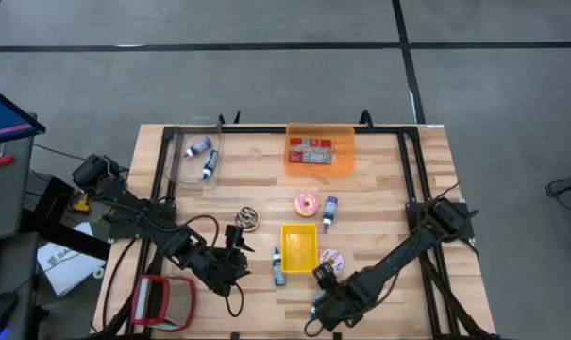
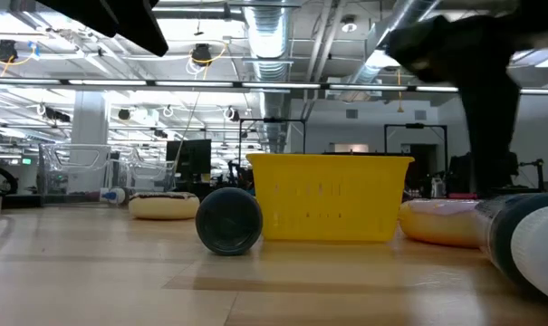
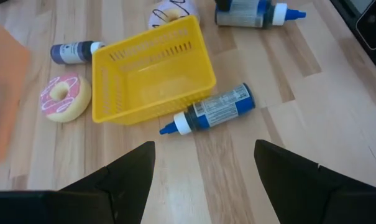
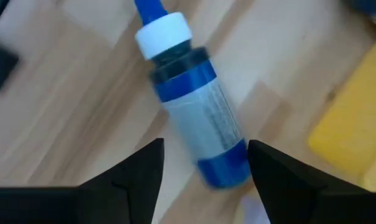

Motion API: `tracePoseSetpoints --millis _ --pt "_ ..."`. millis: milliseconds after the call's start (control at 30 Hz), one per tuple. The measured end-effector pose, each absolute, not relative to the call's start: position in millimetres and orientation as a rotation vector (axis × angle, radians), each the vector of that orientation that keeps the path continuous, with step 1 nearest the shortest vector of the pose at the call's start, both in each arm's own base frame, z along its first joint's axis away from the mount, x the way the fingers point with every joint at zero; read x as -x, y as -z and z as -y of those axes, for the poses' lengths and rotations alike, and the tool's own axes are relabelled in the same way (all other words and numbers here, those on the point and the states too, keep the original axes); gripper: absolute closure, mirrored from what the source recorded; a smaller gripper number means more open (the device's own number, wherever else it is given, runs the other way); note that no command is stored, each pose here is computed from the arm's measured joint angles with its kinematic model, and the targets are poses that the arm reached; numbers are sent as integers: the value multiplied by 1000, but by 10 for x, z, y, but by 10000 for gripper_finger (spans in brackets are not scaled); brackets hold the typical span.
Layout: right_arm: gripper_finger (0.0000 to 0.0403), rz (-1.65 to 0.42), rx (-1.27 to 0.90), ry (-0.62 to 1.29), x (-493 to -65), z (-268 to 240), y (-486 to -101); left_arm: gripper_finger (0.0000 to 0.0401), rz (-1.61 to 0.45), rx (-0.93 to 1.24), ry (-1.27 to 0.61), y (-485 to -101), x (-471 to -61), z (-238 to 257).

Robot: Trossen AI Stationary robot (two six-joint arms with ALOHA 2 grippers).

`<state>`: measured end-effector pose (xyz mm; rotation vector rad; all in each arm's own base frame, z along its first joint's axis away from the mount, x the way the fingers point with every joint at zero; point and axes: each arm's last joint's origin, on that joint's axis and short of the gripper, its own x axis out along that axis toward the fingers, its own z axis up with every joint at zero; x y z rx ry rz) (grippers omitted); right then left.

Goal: Pick & Place Food Item
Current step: Put the bottom blue food coloring bottle into the transparent bin

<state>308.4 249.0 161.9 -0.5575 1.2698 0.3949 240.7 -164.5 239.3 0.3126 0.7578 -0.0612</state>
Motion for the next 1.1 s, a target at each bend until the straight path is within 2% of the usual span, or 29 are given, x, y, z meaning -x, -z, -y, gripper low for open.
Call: tracePoseSetpoints --millis 400,667,1100 --pt "173 -1233 523 -496 -3169 -2458 -1533 132 -737 -316 87 -2406 -2393 1694" --pt "185 -1240 464 -480 -3164 -2438 -1470 132 -740 -301 94 -2405 -2393 1698" --pt "237 -1219 345 -484 -3204 -2374 -1358 132 -744 -289 102 -2404 -2392 1701"
